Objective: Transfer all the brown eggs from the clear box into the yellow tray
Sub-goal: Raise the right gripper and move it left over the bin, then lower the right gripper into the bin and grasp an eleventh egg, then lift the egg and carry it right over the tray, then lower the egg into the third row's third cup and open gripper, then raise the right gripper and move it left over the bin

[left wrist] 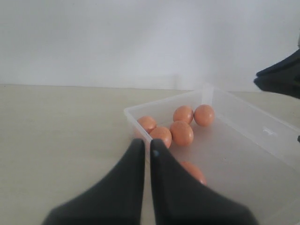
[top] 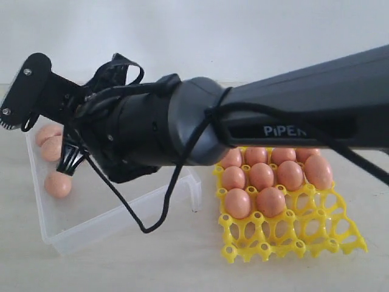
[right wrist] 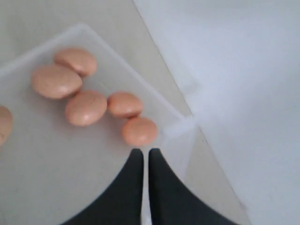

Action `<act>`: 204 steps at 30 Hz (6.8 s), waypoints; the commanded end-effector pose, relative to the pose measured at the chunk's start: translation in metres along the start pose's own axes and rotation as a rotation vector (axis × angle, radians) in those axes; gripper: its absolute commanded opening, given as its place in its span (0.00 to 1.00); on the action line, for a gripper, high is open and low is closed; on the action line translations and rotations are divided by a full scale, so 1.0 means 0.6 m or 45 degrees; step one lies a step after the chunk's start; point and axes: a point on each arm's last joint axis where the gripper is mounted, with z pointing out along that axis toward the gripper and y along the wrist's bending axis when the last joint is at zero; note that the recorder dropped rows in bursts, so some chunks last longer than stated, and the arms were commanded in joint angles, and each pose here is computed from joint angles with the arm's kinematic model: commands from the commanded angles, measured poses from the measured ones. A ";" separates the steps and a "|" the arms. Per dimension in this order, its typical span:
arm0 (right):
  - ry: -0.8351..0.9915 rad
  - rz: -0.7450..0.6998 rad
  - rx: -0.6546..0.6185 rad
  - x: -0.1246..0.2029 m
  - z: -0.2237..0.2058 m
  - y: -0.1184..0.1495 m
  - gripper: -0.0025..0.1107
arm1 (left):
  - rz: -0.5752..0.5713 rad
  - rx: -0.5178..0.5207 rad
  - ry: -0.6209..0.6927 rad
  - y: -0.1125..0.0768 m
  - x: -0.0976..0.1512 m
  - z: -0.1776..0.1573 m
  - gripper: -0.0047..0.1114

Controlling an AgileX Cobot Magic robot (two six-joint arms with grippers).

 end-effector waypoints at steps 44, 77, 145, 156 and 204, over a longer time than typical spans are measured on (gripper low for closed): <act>0.433 1.223 -1.015 0.079 0.226 0.070 0.44 | -0.001 -0.003 -0.001 0.000 0.001 0.000 0.08; 0.016 1.151 -0.554 -0.073 0.067 0.015 0.02 | -0.001 -0.003 -0.001 0.000 0.001 0.000 0.08; 0.223 1.051 -0.667 0.517 -0.235 -0.159 0.02 | -0.001 -0.003 -0.001 0.000 0.001 0.000 0.08; 0.297 1.081 -0.599 0.526 -0.233 -0.162 0.02 | -0.001 -0.003 -0.001 0.000 0.001 0.000 0.08; -0.310 0.639 -0.576 0.084 -0.218 -0.100 0.02 | -0.001 -0.003 -0.001 0.000 0.001 0.000 0.08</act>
